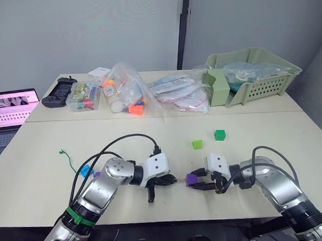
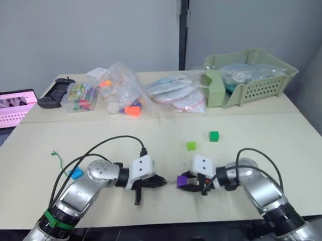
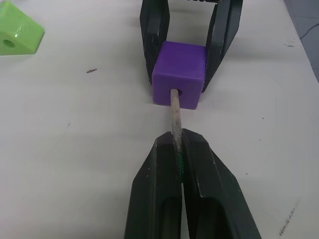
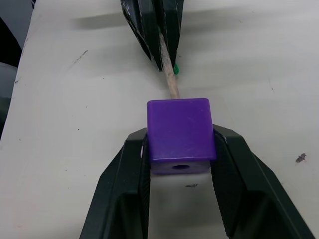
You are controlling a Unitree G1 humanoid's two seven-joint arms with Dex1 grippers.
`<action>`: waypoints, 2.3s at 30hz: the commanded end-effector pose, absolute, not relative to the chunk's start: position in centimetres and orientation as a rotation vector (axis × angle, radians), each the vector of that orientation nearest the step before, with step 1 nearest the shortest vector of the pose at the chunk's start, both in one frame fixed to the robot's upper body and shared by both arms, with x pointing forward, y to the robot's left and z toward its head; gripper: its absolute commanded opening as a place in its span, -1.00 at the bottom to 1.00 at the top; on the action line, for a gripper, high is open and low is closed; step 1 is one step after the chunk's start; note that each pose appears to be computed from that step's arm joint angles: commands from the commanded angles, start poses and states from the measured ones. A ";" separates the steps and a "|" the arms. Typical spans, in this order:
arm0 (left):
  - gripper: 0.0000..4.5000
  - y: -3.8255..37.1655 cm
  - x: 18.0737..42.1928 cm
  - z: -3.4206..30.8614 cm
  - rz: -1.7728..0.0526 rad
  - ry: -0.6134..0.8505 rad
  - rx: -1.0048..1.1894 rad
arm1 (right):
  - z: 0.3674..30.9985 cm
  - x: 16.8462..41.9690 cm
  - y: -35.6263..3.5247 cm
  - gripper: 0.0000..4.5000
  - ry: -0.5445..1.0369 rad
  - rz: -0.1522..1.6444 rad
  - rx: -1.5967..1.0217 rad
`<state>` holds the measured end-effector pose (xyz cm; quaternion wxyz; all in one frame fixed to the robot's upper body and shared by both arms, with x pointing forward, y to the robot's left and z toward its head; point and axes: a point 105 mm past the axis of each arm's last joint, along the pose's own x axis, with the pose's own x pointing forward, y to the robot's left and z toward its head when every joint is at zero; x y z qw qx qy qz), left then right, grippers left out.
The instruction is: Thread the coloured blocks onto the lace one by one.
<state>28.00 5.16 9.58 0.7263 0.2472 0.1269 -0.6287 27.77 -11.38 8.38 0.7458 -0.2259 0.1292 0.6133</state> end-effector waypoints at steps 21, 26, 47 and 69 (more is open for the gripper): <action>-1.00 2.7 27.2 10.5 -1.431 0.225 0.534 | 8.4 27.3 -11.9 -0.48 0.304 1.314 -0.508; -1.00 1.6 27.1 10.1 -1.463 0.222 0.525 | 8.5 27.4 -11.5 -0.48 0.295 1.315 -0.505; -1.00 -1.2 26.4 9.9 -1.578 0.192 0.482 | 8.7 27.3 -10.8 -0.48 0.279 1.315 -0.503; 0.14 3.7 27.4 10.0 -1.537 0.266 0.473 | 8.2 27.3 -11.9 -0.48 0.312 1.266 -0.516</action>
